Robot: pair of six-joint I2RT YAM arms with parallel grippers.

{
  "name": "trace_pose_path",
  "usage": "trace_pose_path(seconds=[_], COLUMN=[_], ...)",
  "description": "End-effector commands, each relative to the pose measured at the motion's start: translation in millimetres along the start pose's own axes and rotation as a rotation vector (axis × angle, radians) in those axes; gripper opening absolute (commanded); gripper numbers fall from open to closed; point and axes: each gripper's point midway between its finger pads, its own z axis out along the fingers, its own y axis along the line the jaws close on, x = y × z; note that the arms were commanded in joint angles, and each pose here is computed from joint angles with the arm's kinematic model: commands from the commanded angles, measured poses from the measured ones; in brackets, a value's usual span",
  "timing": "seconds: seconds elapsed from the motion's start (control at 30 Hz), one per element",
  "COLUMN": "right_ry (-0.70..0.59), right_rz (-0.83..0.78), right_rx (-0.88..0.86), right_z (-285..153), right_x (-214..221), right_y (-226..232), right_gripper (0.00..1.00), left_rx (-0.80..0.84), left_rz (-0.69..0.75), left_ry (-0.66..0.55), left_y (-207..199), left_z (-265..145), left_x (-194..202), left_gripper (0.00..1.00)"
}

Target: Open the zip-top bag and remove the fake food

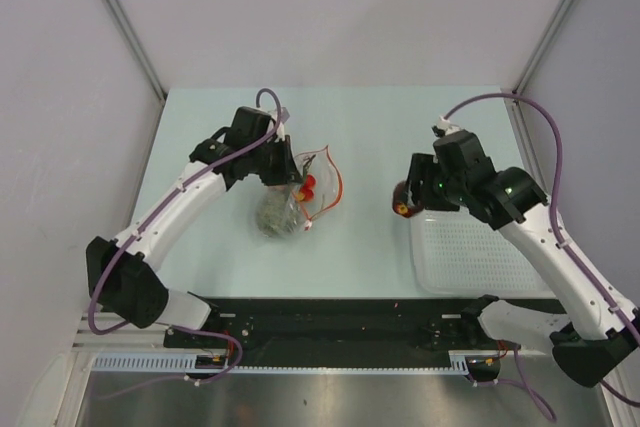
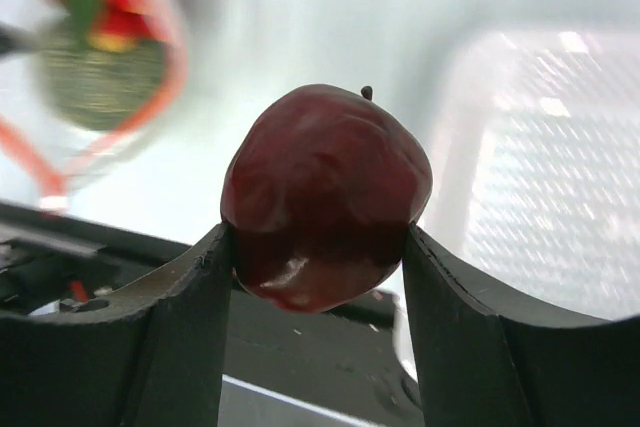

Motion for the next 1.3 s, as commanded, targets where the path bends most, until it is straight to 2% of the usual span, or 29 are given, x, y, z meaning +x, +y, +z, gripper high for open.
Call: trace_pose_path(seconds=[0.0, 0.1, 0.23, 0.4, 0.6, 0.77, 0.97, 1.07, 1.1, 1.17, 1.2, 1.27], right_ry=[0.000, 0.056, 0.125, 0.266, 0.316, 0.361, 0.383, 0.376, 0.374, 0.357, 0.357, 0.340], right_rz=[0.144, 0.230, 0.301, 0.371, 0.371, 0.390, 0.406, 0.404, 0.396, 0.383, 0.379, 0.361], right_rx=[0.322, 0.451, 0.491, 0.451, 0.438, 0.423, 0.419, 0.423, 0.424, 0.417, 0.421, 0.418], right_z=[-4.0, -5.4, -0.4, 27.7, 46.6, 53.3, 51.9, 48.9, 46.6, 42.1, 38.2, 32.0], right_x=[26.0, 46.9, 74.0, 117.6, 131.0, 144.7, 155.5, 156.4, 156.7, 153.5, 153.2, 149.1], right_y=[-78.6, -120.8, -141.6, -142.0, -144.0, -142.4, -141.9, -143.1, -144.0, -143.4, -143.6, -143.4], right_gripper=[0.01, 0.00, 0.00, 0.00, 0.00, 0.06, 0.27, 0.44, 0.58, 0.69, 0.81, 0.89], left_rx=[0.045, 0.059, 0.064, 0.079, 0.105, 0.142, 0.175, 0.182, 0.182, 0.183, 0.182, 0.174], left_rz=[0.028, 0.031, 0.040, 0.042, 0.052, 0.063, 0.071, 0.074, 0.075, 0.077, 0.077, 0.077], left_ry=[-0.059, -0.065, -0.055, -0.051, -0.048, -0.056, -0.060, -0.057, -0.056, -0.061, -0.063, -0.065], left_y=[-11.1, -12.8, -11.4, -11.1, -14.4, -22.5, -29.5, -30.7, -30.1, -29.8, -29.4, -28.3], left_z=[-16.2, -19.4, -19.7, -18.8, -19.6, -23.1, -24.4, -24.2, -24.0, -25.6, -26.0, -27.2], left_x=[-5.8, -4.5, 1.5, 6.0, 9.3, 5.5, 3.5, 3.7, 4.5, 4.6, 5.2, 5.9], left_gripper=[0.00, 0.00, 0.00, 0.00, 0.00, 0.00, 0.00, 0.00, 0.00, 0.00, 0.00, 0.00])
